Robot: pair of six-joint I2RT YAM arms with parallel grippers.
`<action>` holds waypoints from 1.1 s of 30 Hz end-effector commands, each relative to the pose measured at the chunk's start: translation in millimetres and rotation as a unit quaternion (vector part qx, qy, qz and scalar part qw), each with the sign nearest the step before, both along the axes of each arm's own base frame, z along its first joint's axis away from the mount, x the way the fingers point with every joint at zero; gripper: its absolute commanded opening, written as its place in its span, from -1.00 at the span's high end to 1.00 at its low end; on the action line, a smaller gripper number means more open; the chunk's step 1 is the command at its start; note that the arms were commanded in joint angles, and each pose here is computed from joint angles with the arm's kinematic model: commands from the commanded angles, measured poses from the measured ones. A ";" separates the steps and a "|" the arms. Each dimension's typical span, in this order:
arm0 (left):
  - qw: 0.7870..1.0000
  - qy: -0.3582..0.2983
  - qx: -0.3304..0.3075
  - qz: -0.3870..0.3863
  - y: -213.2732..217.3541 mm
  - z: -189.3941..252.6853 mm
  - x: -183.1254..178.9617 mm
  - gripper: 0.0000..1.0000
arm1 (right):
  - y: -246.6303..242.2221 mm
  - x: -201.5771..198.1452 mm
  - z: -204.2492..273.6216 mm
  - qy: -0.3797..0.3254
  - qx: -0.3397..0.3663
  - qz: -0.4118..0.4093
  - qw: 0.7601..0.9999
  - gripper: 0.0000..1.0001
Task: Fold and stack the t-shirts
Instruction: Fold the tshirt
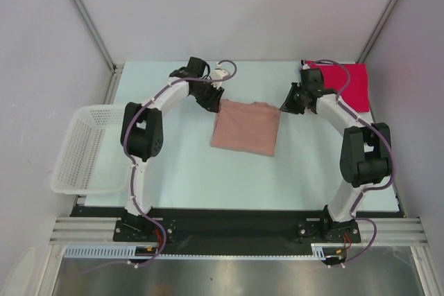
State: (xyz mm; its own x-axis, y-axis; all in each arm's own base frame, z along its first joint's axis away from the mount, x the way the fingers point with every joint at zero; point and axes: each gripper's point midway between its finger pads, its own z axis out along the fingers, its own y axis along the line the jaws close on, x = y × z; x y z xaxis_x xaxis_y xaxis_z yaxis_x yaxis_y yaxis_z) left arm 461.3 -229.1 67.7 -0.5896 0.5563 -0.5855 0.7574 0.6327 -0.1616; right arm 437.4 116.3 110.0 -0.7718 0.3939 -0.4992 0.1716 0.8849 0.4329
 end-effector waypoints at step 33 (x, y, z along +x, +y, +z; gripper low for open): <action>0.993 -0.091 -0.057 0.042 -28.6 87.4 56.8 -0.47 | -17.2 53.3 36.4 -0.040 0.005 -0.013 0.999 -0.44</action>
